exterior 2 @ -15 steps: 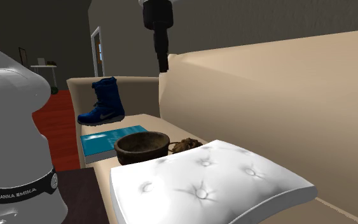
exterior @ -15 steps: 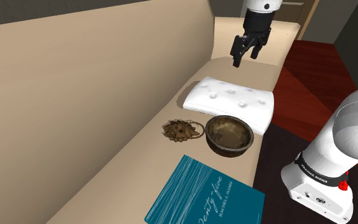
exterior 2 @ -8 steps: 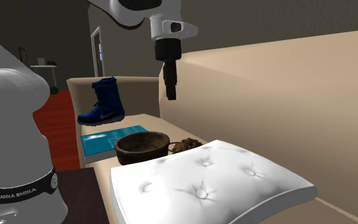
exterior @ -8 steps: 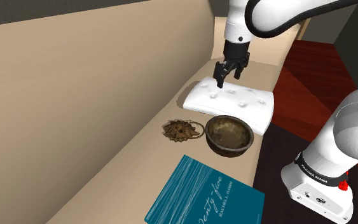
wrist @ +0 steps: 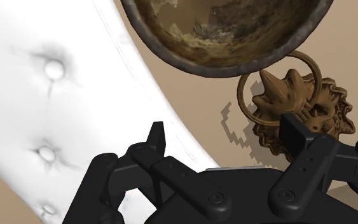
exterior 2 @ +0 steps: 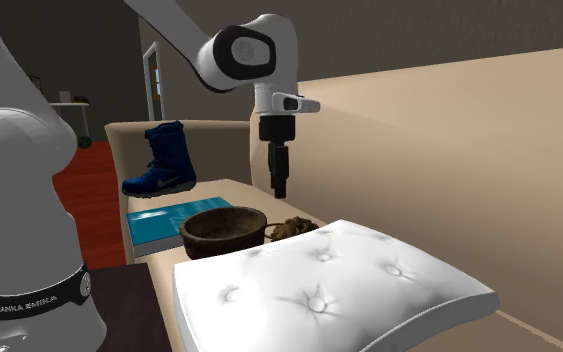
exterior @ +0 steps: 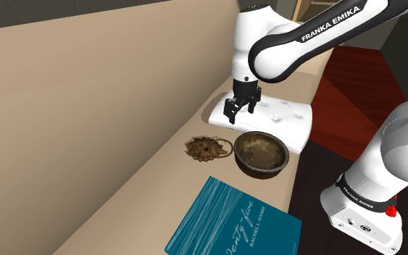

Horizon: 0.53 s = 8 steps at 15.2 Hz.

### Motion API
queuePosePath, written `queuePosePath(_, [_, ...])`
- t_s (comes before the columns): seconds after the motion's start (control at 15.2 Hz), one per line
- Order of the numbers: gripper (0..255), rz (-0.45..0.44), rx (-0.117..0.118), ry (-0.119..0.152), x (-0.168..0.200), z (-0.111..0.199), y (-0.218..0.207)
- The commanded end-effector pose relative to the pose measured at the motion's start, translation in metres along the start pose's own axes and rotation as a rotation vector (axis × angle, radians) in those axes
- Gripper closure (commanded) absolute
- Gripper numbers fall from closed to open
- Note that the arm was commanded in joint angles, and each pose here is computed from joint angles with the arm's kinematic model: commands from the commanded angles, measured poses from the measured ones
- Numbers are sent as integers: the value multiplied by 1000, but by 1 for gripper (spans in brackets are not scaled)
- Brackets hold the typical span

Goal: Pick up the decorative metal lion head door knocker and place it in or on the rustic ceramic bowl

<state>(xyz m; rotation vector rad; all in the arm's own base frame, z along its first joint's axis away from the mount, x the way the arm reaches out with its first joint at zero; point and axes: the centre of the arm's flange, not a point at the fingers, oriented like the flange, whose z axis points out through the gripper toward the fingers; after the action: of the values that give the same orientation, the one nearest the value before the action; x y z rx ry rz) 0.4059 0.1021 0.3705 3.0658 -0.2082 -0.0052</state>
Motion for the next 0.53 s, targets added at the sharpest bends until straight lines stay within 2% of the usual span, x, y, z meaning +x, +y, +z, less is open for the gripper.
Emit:
queuePosePath(0.0, [0,-2,3,-10,10,23,-11])
queuePosePath(0.26, [0,-8,7,-32,22,67,-38])
queuePosePath(0.46, [0,-8,8,-34,23,83,-40])
